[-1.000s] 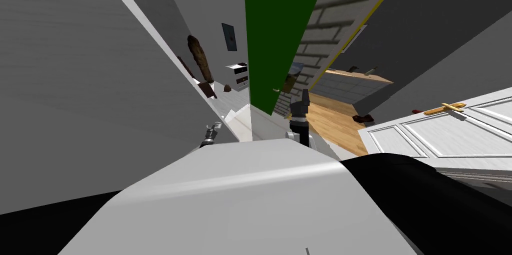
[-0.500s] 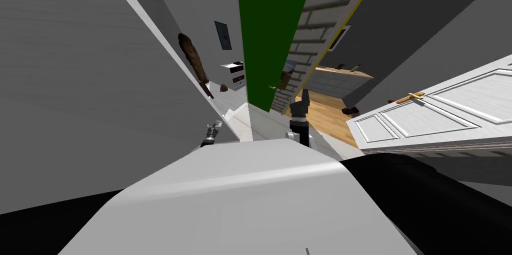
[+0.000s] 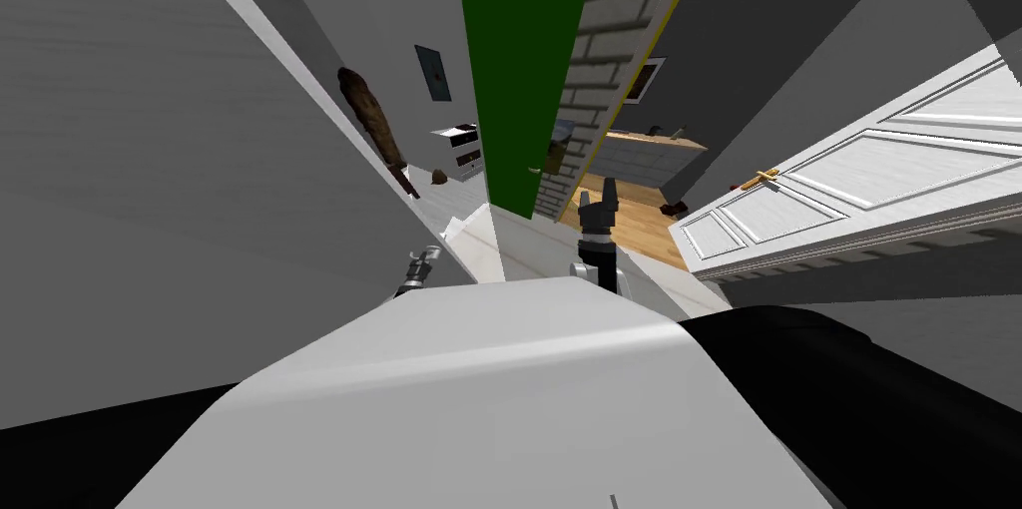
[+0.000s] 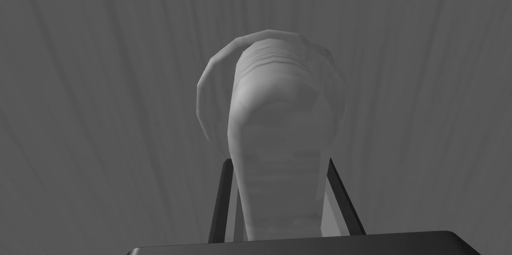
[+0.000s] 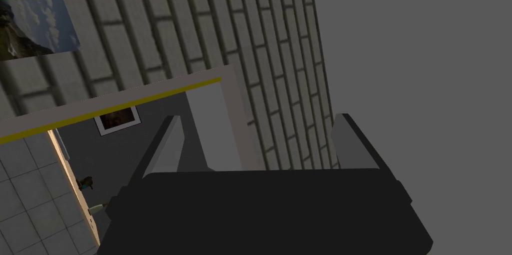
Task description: Pull the door open
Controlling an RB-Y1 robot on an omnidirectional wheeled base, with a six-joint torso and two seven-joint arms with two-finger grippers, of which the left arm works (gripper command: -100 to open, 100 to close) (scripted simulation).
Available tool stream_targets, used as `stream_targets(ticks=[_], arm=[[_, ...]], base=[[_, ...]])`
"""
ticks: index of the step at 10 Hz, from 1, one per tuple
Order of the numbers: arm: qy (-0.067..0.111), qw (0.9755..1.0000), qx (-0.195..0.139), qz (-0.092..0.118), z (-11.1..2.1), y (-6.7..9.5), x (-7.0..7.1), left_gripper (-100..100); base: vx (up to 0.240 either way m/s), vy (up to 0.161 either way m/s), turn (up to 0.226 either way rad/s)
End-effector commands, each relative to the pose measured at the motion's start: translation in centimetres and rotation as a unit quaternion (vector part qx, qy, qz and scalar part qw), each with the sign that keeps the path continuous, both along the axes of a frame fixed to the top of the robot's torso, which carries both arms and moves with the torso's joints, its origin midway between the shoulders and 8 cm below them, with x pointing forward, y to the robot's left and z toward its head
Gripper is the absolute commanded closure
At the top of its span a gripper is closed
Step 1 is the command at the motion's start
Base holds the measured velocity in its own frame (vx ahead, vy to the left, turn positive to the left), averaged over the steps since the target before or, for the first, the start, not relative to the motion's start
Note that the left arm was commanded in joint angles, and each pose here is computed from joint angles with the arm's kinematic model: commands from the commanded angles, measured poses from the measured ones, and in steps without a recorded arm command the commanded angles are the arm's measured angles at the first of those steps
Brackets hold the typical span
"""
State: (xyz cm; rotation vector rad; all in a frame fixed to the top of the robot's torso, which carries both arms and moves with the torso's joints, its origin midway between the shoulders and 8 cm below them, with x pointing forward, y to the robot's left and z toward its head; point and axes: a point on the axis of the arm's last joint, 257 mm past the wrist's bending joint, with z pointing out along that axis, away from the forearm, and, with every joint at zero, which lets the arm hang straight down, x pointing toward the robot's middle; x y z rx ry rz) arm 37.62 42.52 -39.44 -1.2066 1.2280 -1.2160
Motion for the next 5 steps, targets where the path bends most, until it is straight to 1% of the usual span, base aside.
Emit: stream_targets(ticks=[1,3,4,5], arm=[[-0.004,1.0,-0.001,-0.004,0.2,0.2,-0.5,100],[-0.004,0.9999,-0.001,-0.009,0.3,0.7,-1.6,100],[-0.004,0.9999,-0.001,-0.011,0.3,0.8,-2.0,100],[-0.005,0.9999,-0.002,-0.011,0.3,0.5,-1.6,100]], base=[[-0.103,0.033,-0.102],[-0.164,0.058,-0.165],[-0.178,0.078,-0.118],[-0.07,0.028,-0.031]])
